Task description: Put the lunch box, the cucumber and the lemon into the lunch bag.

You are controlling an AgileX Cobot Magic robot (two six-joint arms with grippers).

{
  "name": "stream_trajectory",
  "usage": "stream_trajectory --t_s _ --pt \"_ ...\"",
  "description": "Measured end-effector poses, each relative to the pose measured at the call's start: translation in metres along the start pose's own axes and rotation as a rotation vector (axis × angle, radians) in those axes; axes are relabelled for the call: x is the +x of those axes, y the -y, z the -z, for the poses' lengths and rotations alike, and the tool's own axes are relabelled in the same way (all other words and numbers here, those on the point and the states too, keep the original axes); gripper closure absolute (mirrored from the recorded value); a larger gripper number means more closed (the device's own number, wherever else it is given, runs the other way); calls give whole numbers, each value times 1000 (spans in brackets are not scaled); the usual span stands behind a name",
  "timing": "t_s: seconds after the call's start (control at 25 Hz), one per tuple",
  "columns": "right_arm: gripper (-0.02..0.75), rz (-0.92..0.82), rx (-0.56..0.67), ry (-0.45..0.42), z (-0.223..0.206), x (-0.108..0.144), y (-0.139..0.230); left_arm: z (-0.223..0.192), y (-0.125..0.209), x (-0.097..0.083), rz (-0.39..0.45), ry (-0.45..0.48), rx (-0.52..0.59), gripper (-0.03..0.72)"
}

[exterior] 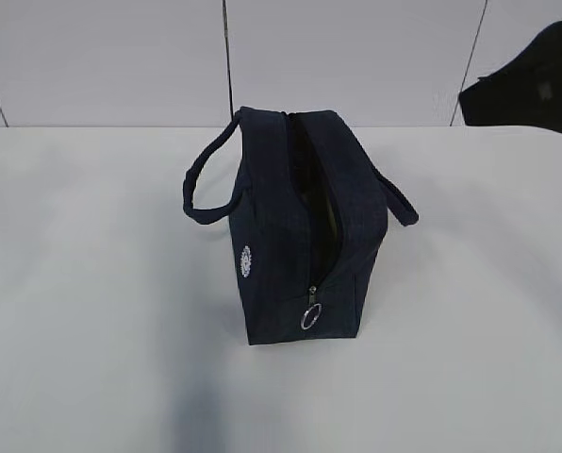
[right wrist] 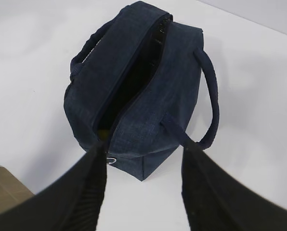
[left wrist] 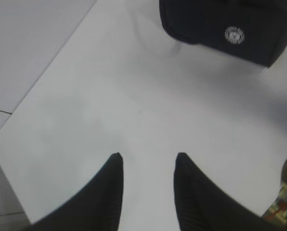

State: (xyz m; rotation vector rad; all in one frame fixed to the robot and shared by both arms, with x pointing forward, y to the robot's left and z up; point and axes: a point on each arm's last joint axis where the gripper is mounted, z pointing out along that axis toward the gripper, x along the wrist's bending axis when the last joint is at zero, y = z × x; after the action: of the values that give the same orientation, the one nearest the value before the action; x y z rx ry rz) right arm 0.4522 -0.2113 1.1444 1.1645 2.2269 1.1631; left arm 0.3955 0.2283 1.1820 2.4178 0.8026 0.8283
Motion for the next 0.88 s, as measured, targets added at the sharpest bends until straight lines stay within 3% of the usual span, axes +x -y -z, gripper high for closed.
stream_trajectory --t_s 0.16,0.4,0.64,0.88 --pt "358 -1 -6 7 4 3 9 7 16 -17 108 49 -122 431" --pt "358 -12 -16 27 7 7 34 -27 29 -46 328 177 -325 434" --pt "358 -54 -24 12 5 10 51 -81 38 -62 535 249 -318 423" --pt "358 -46 -29 -63 -11 16 73 -129 24 -75 554 329 -272 420"
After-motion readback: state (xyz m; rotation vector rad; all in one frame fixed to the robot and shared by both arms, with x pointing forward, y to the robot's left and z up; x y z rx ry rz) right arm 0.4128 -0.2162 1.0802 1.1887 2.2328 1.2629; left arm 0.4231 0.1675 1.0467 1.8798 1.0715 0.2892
